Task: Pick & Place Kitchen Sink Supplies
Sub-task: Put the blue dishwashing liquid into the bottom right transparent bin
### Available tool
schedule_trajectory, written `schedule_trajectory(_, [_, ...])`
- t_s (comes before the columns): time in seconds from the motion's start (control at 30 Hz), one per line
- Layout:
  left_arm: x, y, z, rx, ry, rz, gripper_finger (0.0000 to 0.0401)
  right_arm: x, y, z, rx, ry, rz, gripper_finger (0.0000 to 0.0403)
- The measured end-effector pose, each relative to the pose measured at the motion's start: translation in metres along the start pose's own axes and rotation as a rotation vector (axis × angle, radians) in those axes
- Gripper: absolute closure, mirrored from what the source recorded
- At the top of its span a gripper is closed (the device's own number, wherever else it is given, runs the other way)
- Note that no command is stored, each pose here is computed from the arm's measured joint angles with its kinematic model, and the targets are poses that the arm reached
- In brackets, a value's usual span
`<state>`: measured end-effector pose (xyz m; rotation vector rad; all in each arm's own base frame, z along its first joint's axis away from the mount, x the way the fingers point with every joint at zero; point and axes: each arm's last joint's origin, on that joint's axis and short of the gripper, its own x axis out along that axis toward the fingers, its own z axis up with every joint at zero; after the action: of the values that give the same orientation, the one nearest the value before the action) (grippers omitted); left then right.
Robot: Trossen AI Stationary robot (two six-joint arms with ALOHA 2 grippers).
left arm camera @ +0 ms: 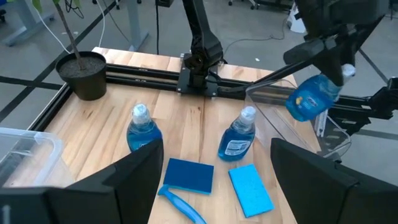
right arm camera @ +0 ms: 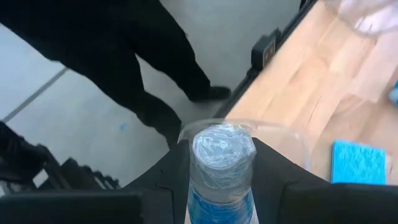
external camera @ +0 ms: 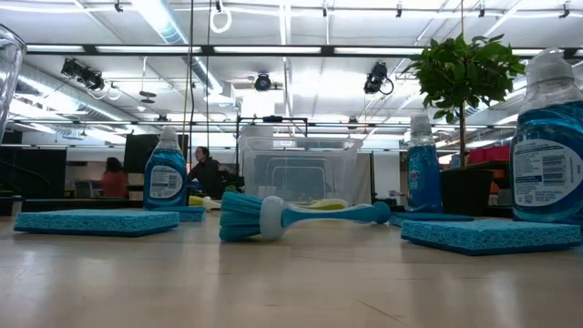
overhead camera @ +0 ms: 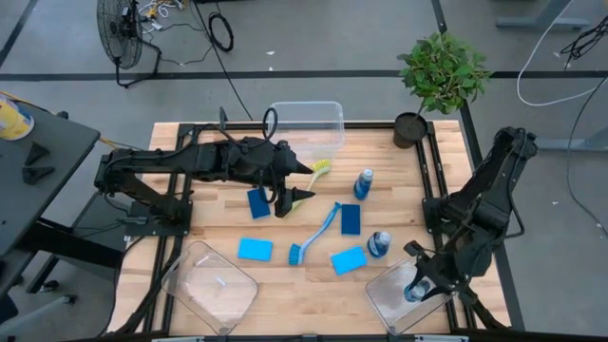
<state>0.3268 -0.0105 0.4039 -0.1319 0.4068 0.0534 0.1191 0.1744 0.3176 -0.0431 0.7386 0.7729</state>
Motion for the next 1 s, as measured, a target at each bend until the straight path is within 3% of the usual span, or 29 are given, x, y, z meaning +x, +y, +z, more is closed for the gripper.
schedule_trajectory(0.7, [0.000,-0.002,0.000,0.003,0.001,-0.006,0.0103,-0.014,0.015,-0.030,0.032,0.164,-0.115,0.0280])
schedule_trajectory(1.0, [0.000,-0.002,-0.001,0.002,0.002,-0.006,0.0103,-0.032,0.013,-0.035,0.020,0.113,-0.078,0.0280])
